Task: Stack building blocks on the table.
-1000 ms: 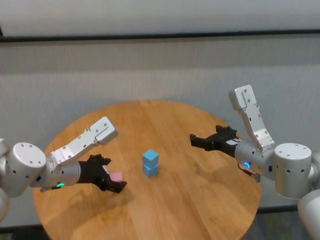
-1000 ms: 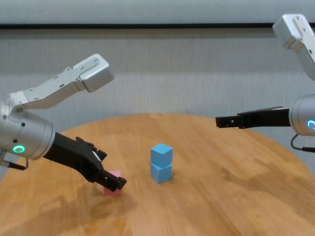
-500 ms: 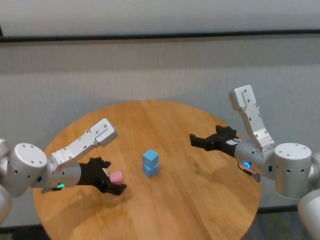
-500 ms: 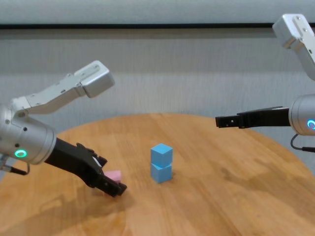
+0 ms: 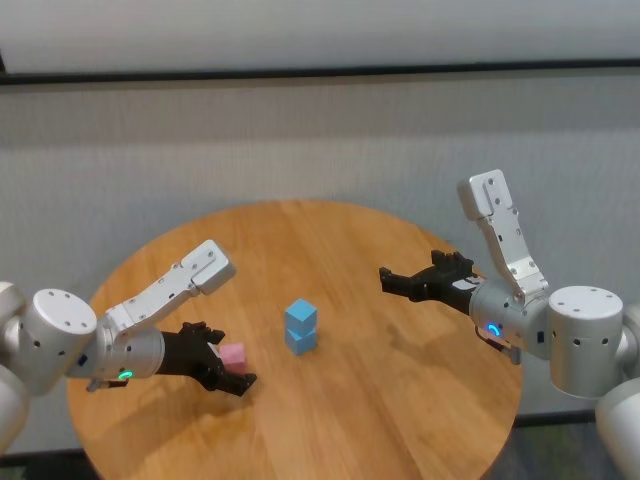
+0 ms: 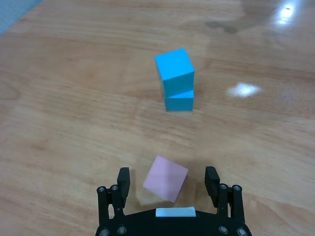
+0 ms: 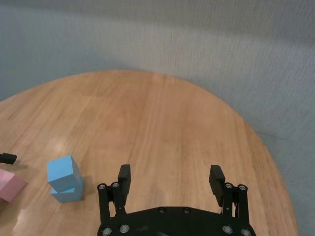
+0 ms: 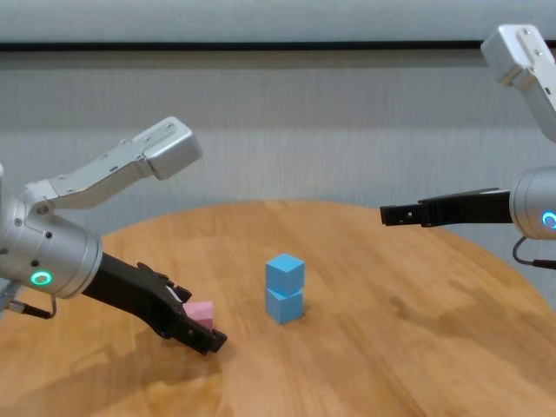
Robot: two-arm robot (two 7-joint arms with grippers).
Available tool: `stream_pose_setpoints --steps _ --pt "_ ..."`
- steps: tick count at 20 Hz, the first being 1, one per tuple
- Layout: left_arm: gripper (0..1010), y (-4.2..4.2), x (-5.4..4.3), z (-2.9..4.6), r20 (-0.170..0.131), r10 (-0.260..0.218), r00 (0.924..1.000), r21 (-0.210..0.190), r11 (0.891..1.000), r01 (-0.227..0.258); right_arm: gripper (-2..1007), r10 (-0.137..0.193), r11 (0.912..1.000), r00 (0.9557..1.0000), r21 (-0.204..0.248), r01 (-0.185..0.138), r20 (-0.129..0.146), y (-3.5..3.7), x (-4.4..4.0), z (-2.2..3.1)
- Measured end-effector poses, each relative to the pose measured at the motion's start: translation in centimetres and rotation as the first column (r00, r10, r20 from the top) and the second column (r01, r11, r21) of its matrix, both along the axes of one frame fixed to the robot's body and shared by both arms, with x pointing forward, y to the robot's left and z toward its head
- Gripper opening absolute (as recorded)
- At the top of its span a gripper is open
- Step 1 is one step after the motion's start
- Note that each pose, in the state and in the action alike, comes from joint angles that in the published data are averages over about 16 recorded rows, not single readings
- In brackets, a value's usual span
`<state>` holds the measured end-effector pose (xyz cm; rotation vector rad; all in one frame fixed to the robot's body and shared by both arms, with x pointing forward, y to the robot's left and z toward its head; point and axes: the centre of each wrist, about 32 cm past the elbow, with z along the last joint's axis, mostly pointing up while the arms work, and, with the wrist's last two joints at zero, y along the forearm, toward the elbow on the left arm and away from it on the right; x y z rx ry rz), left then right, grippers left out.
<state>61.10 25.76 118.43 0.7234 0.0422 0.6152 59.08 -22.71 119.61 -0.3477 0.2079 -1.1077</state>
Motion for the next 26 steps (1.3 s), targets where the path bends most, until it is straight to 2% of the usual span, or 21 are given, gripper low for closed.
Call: stream_pose_setpoints --steps 9,14,20,26 --pt "998 -0.06 0.11 -0.01 -0.016 0.007 0.9999 0.005 1.000 -0.007 1004 0.000 1.0000 1.0000 0.000 0.000 0.000 0.00 0.00 0.00" --pt "961 -0.20 0.15 0.04 -0.025 0.005 0.9997 0.008 1.000 -0.005 1004 0.000 1.0000 1.0000 0.000 0.000 0.000 0.00 0.00 0.00" --pt "846 -0.39 0.18 0.13 -0.032 0.000 0.9995 0.014 1.000 0.000 1004 0.000 1.0000 1.0000 0.000 0.000 0.000 0.00 0.00 0.00" --pt "653 -0.49 0.19 0.26 -0.031 -0.003 0.9995 0.021 1.000 0.004 1004 0.000 1.0000 1.0000 0.000 0.000 0.000 0.00 0.00 0.00"
